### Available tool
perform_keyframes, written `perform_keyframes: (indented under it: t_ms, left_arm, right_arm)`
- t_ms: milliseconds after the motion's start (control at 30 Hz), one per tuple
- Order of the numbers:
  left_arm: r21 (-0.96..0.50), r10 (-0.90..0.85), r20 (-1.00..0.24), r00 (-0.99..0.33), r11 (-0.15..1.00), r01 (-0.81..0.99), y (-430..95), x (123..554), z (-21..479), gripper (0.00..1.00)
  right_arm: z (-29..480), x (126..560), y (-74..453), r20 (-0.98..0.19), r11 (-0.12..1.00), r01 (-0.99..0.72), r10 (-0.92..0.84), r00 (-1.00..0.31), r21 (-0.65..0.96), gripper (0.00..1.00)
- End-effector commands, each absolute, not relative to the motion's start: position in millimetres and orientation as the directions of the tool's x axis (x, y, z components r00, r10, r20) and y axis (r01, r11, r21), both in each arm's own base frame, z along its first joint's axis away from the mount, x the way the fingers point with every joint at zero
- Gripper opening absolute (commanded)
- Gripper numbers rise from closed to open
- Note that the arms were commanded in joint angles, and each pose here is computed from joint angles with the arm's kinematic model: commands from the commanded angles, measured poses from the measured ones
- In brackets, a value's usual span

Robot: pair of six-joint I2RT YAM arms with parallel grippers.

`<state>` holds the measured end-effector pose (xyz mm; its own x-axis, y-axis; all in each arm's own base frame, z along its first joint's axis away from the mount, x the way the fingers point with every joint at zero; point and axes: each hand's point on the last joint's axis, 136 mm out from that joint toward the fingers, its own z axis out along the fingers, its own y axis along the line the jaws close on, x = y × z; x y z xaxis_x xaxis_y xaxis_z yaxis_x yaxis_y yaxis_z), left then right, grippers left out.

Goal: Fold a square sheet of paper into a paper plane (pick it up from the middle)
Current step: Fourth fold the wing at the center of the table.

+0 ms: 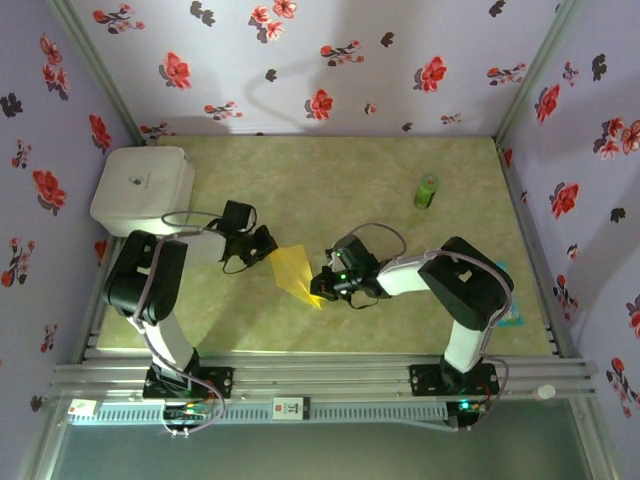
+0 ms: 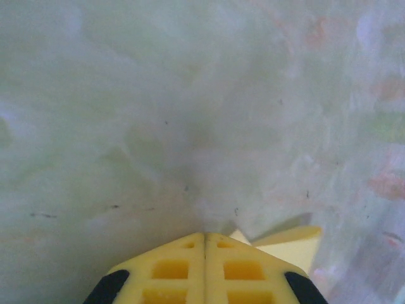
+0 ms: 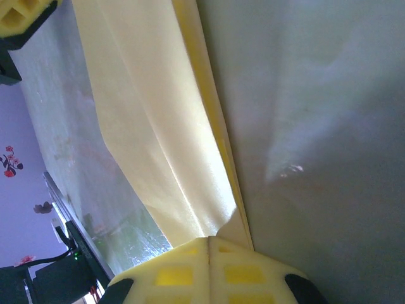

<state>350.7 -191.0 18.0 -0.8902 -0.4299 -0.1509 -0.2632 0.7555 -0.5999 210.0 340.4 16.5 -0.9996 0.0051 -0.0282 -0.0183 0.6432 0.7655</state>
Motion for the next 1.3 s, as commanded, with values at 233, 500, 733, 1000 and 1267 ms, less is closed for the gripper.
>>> perform_keyframes:
  t_ms: [233, 500, 733, 1000, 1267]
  left_arm:
    - [-0.551, -0.41, -0.226, -0.884, 0.802, -0.231, -175, 360, 42, 0.03]
    - [-0.621, -0.395, -0.286, -0.873, 0.77, -0.145, -190, 351, 91, 0.06]
    - [-0.711, -0.275, -0.233, -0.933, 0.703, -0.029, -242, 323, 82, 0.06]
    - [-0.665, -0.246, -0.163, -0.956, 0.743, -0.078, -246, 312, 31, 0.05]
    - [-0.592, -0.262, -0.146, -0.954, 0.796, -0.128, -223, 302, -2, 0.04]
  right_arm:
    - [-30, 176, 308, 0.107, 0.766, 0.054, -0.019, -0.994, 0.64, 0.0]
    - [-28, 179, 309, 0.1, 0.77, 0.044, -0.026, -0.995, 0.636, 0.0]
    - [-27, 181, 309, 0.098, 0.771, 0.045, -0.023, -0.995, 0.635, 0.0]
    - [-23, 182, 310, 0.092, 0.77, 0.037, -0.028, -0.995, 0.637, 0.0]
    - [-10, 186, 315, 0.073, 0.753, 0.018, -0.039, -0.997, 0.658, 0.0]
